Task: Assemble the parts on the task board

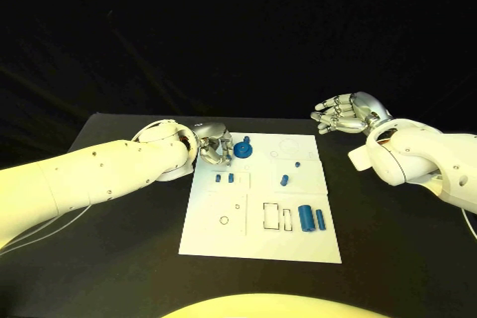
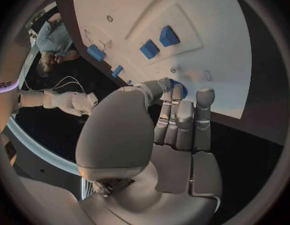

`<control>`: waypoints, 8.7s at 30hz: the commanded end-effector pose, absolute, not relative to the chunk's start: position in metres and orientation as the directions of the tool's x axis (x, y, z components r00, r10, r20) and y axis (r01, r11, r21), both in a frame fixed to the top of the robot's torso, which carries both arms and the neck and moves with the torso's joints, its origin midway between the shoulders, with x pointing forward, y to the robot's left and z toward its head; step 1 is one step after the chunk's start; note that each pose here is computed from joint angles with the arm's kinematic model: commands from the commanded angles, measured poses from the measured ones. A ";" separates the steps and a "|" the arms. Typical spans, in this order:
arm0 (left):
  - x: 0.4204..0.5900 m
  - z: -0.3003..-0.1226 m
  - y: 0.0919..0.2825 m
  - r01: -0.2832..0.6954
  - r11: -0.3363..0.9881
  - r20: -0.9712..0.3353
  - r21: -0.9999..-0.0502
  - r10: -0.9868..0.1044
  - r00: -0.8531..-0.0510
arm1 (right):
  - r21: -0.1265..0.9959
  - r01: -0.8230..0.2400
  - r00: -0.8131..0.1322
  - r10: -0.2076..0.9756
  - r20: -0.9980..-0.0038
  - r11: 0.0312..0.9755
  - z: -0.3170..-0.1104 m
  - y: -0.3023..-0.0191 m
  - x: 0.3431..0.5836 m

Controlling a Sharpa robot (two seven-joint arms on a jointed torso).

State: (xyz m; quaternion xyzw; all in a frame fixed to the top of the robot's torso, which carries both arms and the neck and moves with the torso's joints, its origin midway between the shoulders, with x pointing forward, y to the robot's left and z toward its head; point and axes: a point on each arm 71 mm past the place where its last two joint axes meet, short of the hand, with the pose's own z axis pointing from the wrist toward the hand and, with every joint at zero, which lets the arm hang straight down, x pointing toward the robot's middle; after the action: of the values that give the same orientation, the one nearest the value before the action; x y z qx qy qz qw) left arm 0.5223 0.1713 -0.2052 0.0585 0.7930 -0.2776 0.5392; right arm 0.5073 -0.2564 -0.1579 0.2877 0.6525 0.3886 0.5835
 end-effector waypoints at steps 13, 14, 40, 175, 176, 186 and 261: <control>0.519 -0.219 0.170 0.391 0.841 -0.871 -0.374 -0.175 -0.459 | 0.844 -0.094 -0.168 0.827 -0.537 0.529 -0.158 -0.254 0.507; 0.518 -0.220 0.170 0.391 0.840 -0.870 -0.376 -0.175 -0.460 | 0.844 -0.093 -0.168 0.827 -0.536 0.528 -0.158 -0.254 0.507; 0.517 -0.222 0.170 0.390 0.835 -0.866 -0.388 -0.185 -0.465 | 0.846 -0.086 -0.168 0.829 -0.534 0.527 -0.160 -0.255 0.507; 0.519 -0.211 0.210 0.307 0.855 -0.858 -0.418 -0.261 -0.441 | 0.835 -0.073 -0.174 0.818 -0.548 0.545 -0.166 -0.260 0.509; 0.520 -0.209 0.215 0.293 0.855 -0.852 -0.429 -0.275 -0.446 | 0.829 -0.078 -0.185 0.809 -0.558 0.554 -0.166 -0.259 0.509; 0.525 -0.178 0.255 0.143 0.731 -0.699 -0.668 -0.550 -0.457 | 0.600 -0.259 -0.306 0.525 -0.794 0.757 -0.170 -0.247 0.502; 0.502 -0.153 0.252 -0.024 0.157 -0.132 -0.987 -0.896 -0.424 | 0.019 -0.465 -0.159 -0.062 -0.985 0.885 -0.236 -0.187 0.490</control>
State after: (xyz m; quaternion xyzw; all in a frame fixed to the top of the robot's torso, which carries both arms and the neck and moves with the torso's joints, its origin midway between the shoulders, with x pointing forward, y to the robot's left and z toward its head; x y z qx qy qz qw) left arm 0.5025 0.2547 -0.1540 -0.3587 0.6465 -0.5349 0.4089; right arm 0.4926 -0.1858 -0.2275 -0.1638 0.7355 0.1848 0.6310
